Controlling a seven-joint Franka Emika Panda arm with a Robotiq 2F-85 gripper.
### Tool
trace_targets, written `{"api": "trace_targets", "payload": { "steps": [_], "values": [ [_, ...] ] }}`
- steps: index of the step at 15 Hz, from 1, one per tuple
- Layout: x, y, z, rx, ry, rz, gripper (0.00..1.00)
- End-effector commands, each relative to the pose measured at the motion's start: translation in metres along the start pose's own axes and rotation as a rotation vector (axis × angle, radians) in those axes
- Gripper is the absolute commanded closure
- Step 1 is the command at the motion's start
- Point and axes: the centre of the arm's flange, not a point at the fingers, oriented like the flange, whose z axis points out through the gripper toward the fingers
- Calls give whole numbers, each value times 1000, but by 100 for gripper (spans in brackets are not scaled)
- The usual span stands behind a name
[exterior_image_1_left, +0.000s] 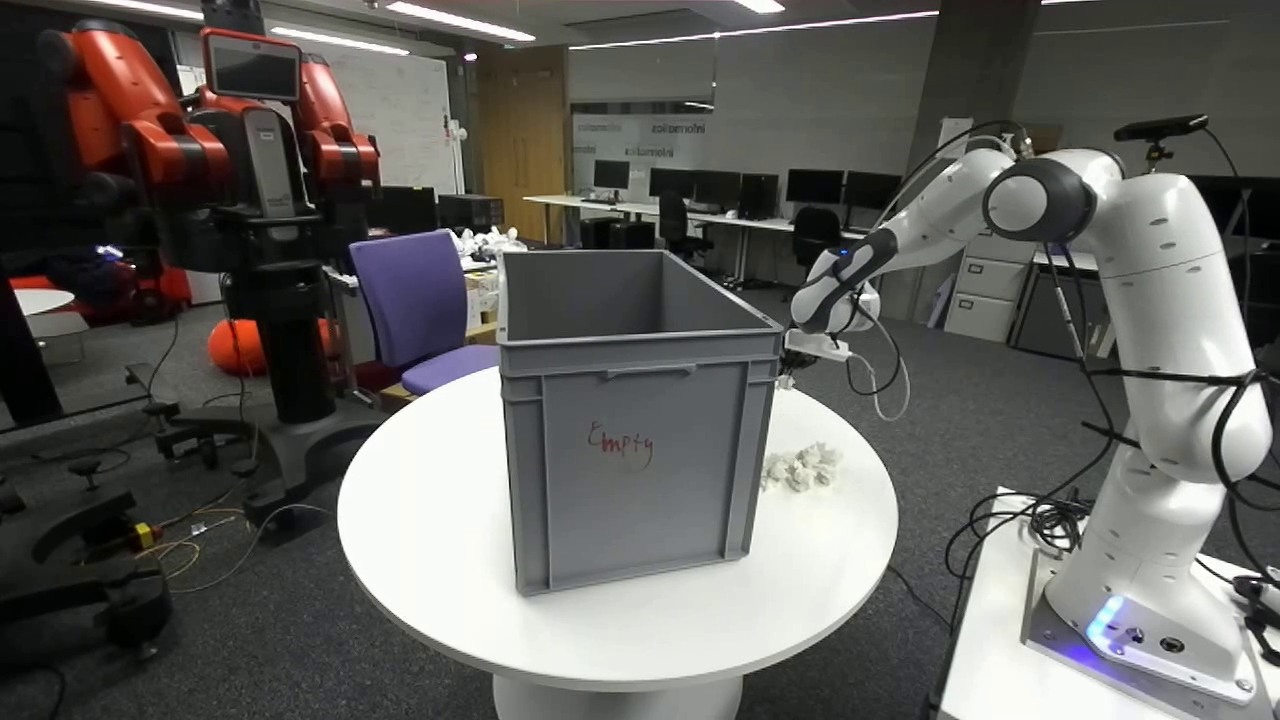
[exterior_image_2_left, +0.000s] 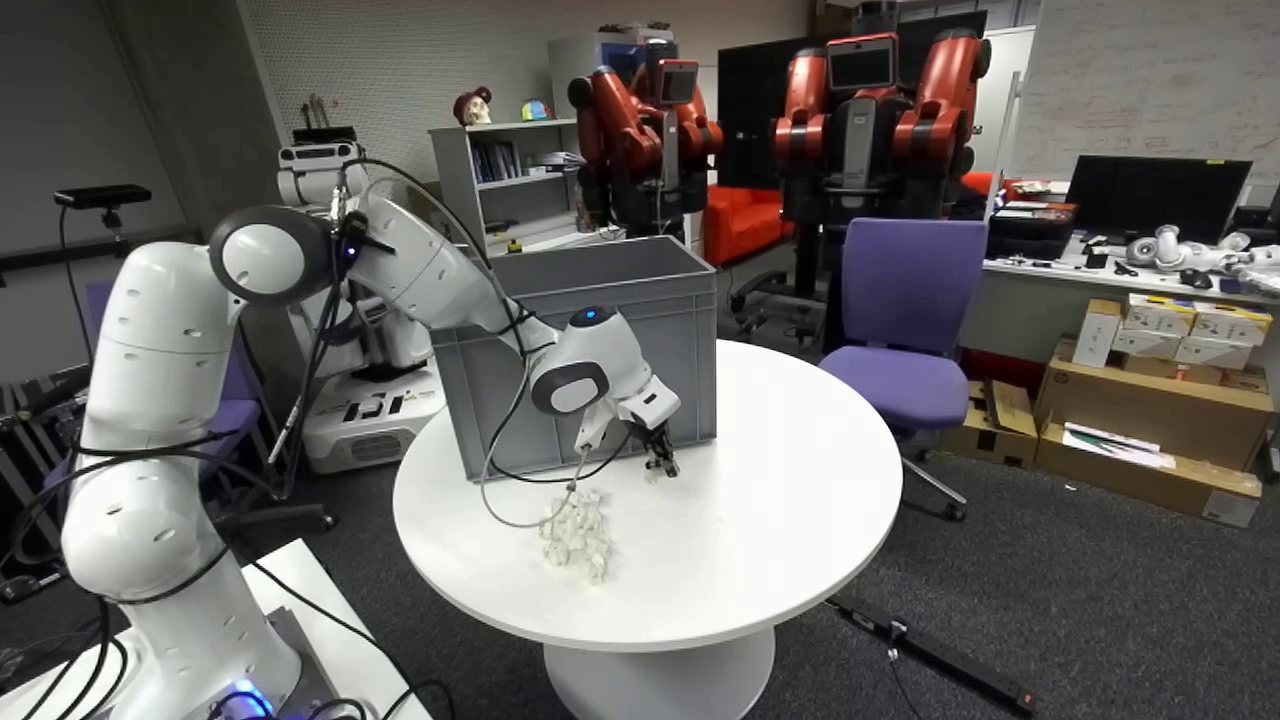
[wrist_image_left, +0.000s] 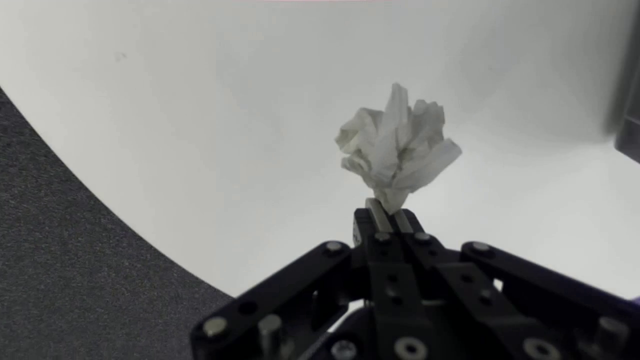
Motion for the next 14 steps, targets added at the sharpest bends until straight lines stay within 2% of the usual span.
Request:
{"api": "trace_targets", "payload": {
  "steps": [1,7,10,14],
  "values": [
    [10,0,-87,93,30,67,100],
    [4,-24,-217,275,142,130,100],
    [-20,-48,-271,357,181,136,100],
    [-71,-91,-327,443,223,105,100]
  ]
}}
